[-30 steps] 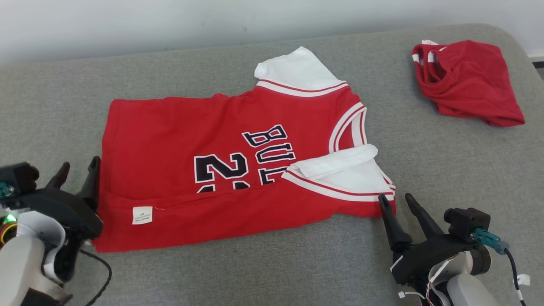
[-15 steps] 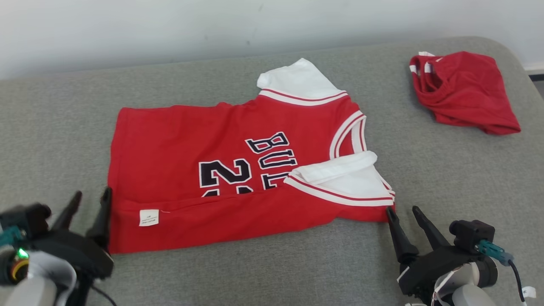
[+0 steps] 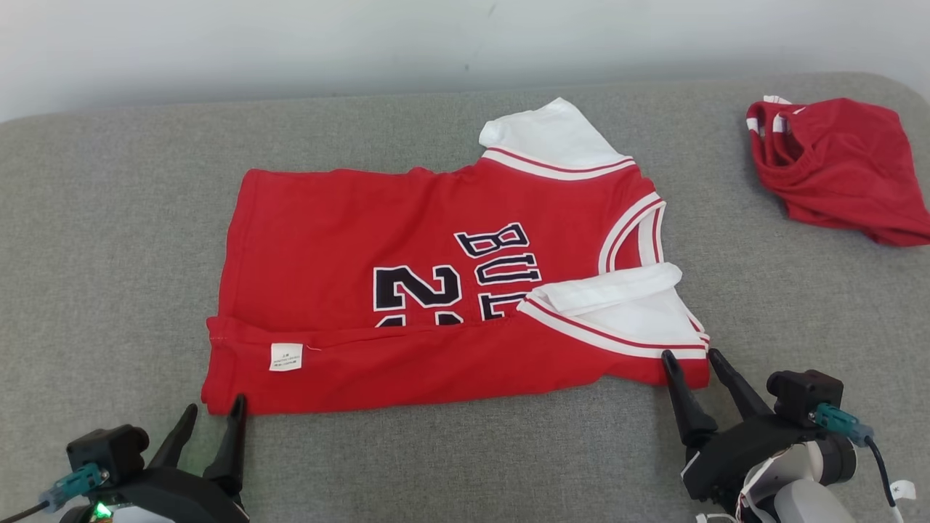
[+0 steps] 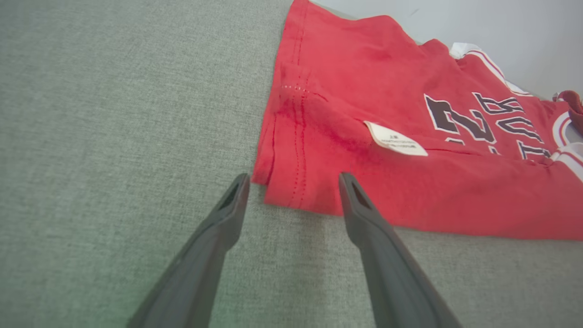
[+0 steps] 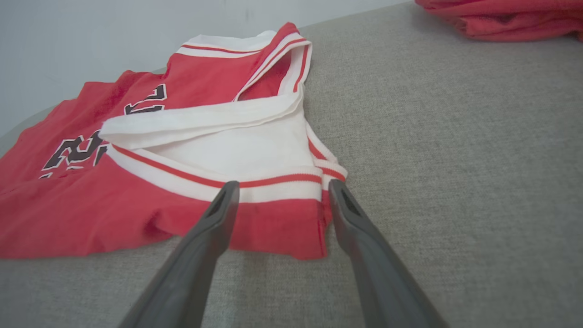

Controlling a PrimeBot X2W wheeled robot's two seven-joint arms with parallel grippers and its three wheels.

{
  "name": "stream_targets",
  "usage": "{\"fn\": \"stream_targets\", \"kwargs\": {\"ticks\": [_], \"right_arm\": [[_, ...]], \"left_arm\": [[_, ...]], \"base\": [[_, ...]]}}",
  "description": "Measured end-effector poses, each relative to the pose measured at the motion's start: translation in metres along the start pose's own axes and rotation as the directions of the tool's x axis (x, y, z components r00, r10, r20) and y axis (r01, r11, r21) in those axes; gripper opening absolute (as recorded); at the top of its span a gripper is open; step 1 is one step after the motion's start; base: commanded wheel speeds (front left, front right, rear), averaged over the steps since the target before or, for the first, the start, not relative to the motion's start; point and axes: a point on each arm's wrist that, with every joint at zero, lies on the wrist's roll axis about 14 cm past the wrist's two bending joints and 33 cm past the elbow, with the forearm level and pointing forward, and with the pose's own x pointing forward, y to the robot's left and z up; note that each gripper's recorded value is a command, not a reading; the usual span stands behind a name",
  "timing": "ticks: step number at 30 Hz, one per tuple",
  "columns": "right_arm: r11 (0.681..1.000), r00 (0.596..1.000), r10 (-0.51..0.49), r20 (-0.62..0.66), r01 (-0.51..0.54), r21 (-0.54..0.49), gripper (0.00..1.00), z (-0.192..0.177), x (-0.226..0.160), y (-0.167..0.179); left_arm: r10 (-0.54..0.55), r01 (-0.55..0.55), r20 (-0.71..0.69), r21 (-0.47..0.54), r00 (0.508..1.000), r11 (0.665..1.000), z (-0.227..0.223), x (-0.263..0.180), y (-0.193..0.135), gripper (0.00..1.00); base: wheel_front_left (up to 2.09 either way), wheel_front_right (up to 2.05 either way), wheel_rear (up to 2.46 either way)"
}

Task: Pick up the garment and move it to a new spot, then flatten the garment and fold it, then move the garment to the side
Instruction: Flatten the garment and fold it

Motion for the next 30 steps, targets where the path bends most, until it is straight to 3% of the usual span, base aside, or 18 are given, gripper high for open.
{"fn": "stream_targets", "kwargs": {"ticks": [12,13,14,15,23,30], "right_arm": [[1.0,0.998,-0.027,-0.053,0.027,0.0,1.0,-0.013,0.009,-0.004],[1.0,0.998,-0.029,-0.062,0.029,0.005,0.38,-0.015,0.01,-0.004],[0.999,0.998,-0.029,-0.064,0.03,0.013,0.0,-0.016,0.011,-0.003],[0.999,0.998,-0.03,-0.06,0.031,0.018,0.0,-0.016,0.013,-0.002],[0.999,1.0,-0.012,-0.009,0.012,0.035,0.0,-0.01,0.009,0.006],[0.999,1.0,-0.01,0.016,0.01,0.036,0.0,-0.001,-0.028,0.002]], "left_arm": [[0.042,-0.042,-0.01,-0.009,0.999,0.999,-0.014,0.017,0.011,1.0],[0.047,-0.047,-0.022,-0.007,0.999,0.999,-0.017,0.019,0.012,0.91],[0.043,-0.043,-0.031,-0.01,0.999,0.999,-0.02,0.02,0.011,0.46],[0.044,-0.044,-0.029,-0.017,0.999,0.999,-0.021,0.021,0.011,0.0],[0.043,-0.042,0.016,-0.054,0.999,0.998,-0.022,0.013,0.008,0.0],[0.064,-0.057,0.081,-0.087,0.995,0.995,-0.021,-0.027,0.008,0.0]], "base": [[0.0,0.0,0.0],[0.0,0.0,0.0],[0.0,0.0,0.0],[0.0,0.0,0.0],[0.0,0.0,0.0],[0.0,0.0,0.0]]}}
